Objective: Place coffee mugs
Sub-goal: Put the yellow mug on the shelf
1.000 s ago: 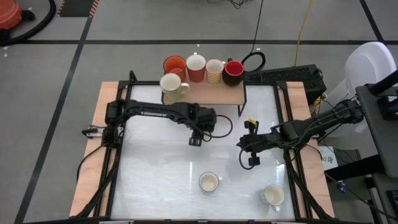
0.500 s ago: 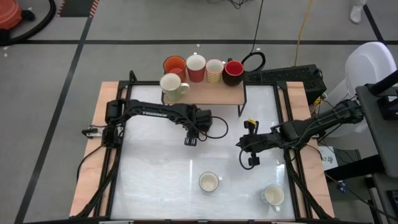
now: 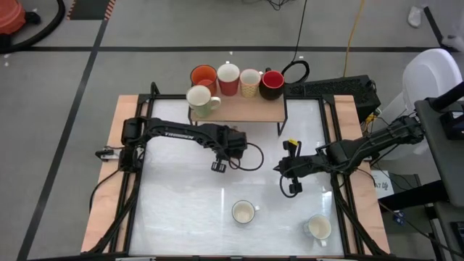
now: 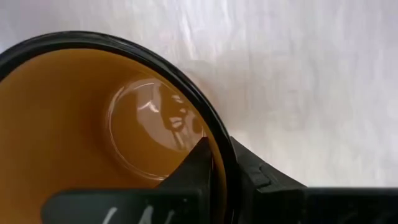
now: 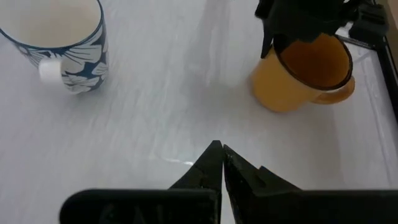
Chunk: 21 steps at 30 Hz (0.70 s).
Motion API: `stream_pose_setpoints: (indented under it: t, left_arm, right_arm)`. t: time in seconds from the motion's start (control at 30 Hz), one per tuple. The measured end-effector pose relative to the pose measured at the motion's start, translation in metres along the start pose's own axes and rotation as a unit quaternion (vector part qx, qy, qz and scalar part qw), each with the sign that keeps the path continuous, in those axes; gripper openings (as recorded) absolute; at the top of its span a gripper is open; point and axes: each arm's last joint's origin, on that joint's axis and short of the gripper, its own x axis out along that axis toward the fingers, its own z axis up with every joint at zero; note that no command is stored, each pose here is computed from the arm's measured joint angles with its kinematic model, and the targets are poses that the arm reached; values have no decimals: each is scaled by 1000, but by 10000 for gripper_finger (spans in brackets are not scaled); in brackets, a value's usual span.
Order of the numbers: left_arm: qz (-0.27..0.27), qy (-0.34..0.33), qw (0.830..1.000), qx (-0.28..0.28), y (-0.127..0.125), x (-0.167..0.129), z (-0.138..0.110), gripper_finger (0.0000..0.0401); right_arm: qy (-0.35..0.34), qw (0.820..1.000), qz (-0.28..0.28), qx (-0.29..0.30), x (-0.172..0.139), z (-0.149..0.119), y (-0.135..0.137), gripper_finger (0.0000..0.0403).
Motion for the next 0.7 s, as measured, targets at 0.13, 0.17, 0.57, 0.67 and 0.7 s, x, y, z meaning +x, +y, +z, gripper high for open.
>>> stream_pose_setpoints:
  t: [0.13, 0.17, 0.57, 0.67, 0.7]
  left_arm:
    - [11, -26, 1000, -4, 1, -19, 0, 25]
    - [14, -34, 999, -9, 2, -24, 0, 25]
    - [32, -139, 985, -100, 1, -84, -3, 25]
    - [47, -160, 981, -98, 2, -93, -2, 25]
    - [53, -165, 980, -97, 2, -96, -3, 25]
  right_arm:
    - [0, 1000, 0, -3, 0, 0, 0, 0]
    - [1, 1000, 0, -4, 0, 0, 0, 0]
    - [-6, 1000, -15, -9, 0, 1, -1, 0]
    - [-12, 1000, -15, -16, 0, 3, -2, 0]
    - [-15, 1000, -15, -18, 0, 3, -2, 0]
